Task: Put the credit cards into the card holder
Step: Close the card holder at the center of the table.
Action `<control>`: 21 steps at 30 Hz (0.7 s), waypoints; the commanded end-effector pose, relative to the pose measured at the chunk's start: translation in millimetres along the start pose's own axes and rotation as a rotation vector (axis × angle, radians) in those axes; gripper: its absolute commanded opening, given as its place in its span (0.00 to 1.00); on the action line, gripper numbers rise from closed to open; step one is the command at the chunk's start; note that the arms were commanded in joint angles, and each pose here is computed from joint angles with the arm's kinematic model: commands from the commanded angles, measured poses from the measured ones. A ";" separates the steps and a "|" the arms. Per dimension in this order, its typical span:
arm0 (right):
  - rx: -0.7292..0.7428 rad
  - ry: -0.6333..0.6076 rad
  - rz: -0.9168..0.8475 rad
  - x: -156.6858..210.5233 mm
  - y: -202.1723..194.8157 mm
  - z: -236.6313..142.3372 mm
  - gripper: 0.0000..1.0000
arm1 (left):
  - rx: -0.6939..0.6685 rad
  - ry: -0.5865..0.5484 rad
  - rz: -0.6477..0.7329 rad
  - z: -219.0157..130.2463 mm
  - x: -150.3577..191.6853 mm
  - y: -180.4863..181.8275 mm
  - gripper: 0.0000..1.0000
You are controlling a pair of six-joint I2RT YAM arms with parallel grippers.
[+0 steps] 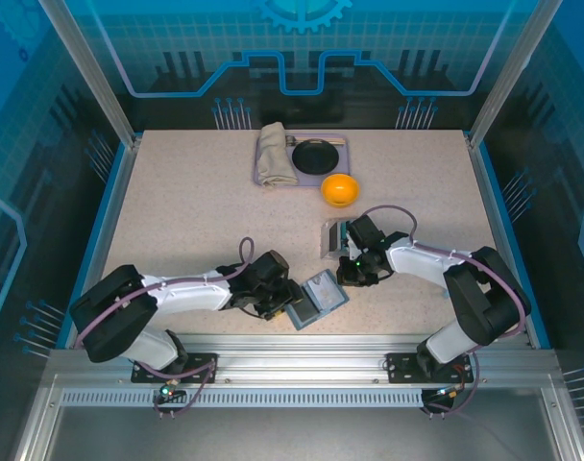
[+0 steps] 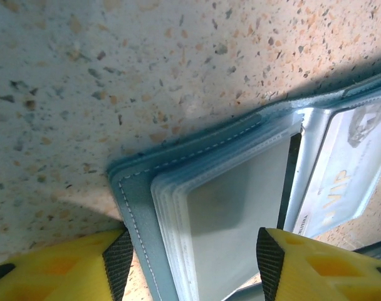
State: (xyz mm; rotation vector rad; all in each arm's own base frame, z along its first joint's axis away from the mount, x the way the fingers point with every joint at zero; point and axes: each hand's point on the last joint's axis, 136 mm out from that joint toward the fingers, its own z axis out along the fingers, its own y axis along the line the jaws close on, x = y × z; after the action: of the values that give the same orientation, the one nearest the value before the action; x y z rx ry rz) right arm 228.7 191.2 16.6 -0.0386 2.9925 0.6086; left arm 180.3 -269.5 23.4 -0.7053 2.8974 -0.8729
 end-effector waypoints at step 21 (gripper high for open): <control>-0.108 0.102 0.063 34.0 12.6 -3.5 0.06 | 0.299 0.029 0.169 -8.0 1.0 -113.4 0.58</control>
State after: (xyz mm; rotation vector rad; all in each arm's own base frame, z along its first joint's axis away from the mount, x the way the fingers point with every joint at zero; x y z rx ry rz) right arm 216.9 200.9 23.3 -0.0232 2.9880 0.7470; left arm 222.0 -328.5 80.3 -0.5280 2.7137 -1.1851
